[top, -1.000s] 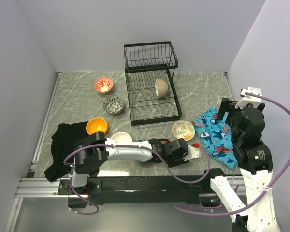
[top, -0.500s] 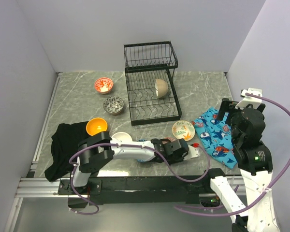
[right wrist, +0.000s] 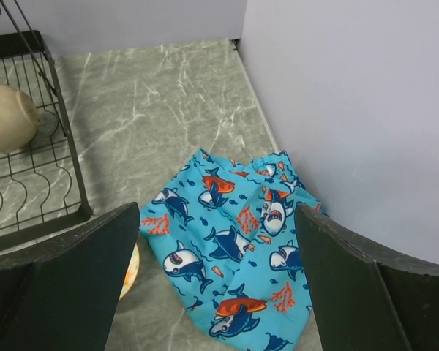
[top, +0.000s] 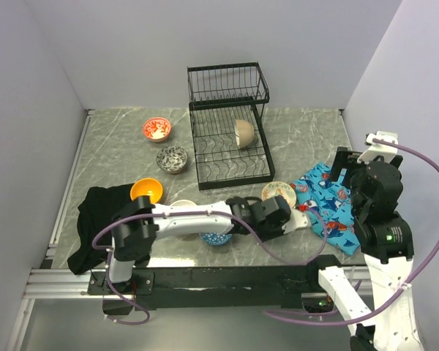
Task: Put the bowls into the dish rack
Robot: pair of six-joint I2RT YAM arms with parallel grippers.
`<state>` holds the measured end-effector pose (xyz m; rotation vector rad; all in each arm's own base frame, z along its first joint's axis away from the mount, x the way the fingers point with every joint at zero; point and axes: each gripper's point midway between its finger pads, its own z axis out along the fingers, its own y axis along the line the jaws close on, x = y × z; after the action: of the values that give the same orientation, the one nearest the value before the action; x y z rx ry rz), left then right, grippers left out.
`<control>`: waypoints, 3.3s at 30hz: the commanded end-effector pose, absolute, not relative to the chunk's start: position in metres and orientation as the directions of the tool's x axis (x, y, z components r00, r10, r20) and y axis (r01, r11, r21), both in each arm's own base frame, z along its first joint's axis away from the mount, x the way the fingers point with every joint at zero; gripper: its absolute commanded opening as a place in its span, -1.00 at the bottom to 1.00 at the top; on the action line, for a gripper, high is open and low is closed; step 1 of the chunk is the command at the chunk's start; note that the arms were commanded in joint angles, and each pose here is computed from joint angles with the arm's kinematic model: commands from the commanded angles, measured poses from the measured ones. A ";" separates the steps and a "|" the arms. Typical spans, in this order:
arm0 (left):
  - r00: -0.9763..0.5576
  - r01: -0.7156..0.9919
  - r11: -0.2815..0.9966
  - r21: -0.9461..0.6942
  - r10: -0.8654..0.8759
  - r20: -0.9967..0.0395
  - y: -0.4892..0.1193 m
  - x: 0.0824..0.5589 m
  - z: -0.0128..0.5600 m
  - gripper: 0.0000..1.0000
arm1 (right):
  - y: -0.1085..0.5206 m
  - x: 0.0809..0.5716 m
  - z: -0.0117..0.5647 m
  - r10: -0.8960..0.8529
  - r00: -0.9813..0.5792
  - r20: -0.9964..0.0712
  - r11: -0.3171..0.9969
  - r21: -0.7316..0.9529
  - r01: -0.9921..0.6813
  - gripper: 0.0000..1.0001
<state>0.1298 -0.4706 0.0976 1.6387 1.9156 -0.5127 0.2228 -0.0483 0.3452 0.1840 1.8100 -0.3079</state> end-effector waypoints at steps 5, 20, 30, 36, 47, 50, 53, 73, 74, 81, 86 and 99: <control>-0.215 0.967 0.236 -0.097 0.551 -0.807 -0.460 0.170 0.262 -0.98 | -0.036 0.251 0.370 -0.041 -0.239 -0.970 0.969 -0.097 0.226 0.89; -0.426 0.864 0.297 -0.407 0.000 -0.905 -0.366 0.322 0.282 -0.98 | -0.037 0.331 0.361 -0.031 -0.341 -0.940 0.959 -0.124 0.256 0.89; -0.534 0.767 0.216 -0.604 -0.308 -0.788 -0.369 0.370 0.281 -0.98 | -0.040 0.361 0.349 -0.117 -0.424 -0.898 0.948 -0.228 0.220 0.86; -0.651 0.655 0.192 -0.731 -0.348 -0.675 -0.376 0.383 0.249 -0.98 | -0.036 0.365 0.349 -0.110 -0.433 -0.895 0.956 -0.214 0.200 0.87; -0.682 0.562 0.151 -0.813 -0.473 -0.558 -0.368 0.395 0.237 -0.98 | -0.035 0.359 0.335 -0.071 -0.455 -0.887 0.958 -0.188 0.216 0.86; -0.681 0.539 0.164 -0.826 -0.492 -0.543 -0.366 0.402 0.233 -0.98 | -0.035 0.359 0.329 -0.061 -0.466 -0.883 0.958 -0.182 0.220 0.85; -0.671 0.531 0.175 -0.829 -0.511 -0.537 -0.366 0.412 0.233 -0.98 | -0.034 0.360 0.328 -0.055 -0.465 -0.883 0.960 -0.176 0.219 0.85; -0.608 0.442 0.257 -0.859 -0.619 -0.498 -0.372 0.466 0.214 -0.98 | -0.034 0.362 0.319 -0.054 -0.500 -0.864 0.959 -0.185 0.215 0.83; -0.609 0.427 0.261 -0.865 -0.625 -0.489 -0.371 0.467 0.212 -0.98 | -0.034 0.362 0.318 -0.053 -0.504 -0.862 0.960 -0.183 0.213 0.83; -0.587 0.434 0.266 -0.860 -0.640 -0.495 -0.374 0.479 0.213 -0.98 | -0.031 0.367 0.316 -0.042 -0.510 -0.859 0.962 -0.172 0.211 0.82; -0.559 0.478 0.264 -0.838 -0.645 -0.522 -0.381 0.491 0.218 -0.98 | -0.030 0.369 0.317 -0.044 -0.513 -0.857 0.963 -0.172 0.206 0.81; -0.500 0.597 0.257 -0.760 -0.622 -0.602 -0.384 0.494 0.227 -0.98 | -0.029 0.368 0.310 -0.044 -0.529 -0.847 0.963 -0.177 0.202 0.79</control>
<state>0.4861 -0.3878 0.1557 -0.1310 1.7351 -1.4539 0.3654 -0.0295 0.2966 0.0930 2.1461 -0.3235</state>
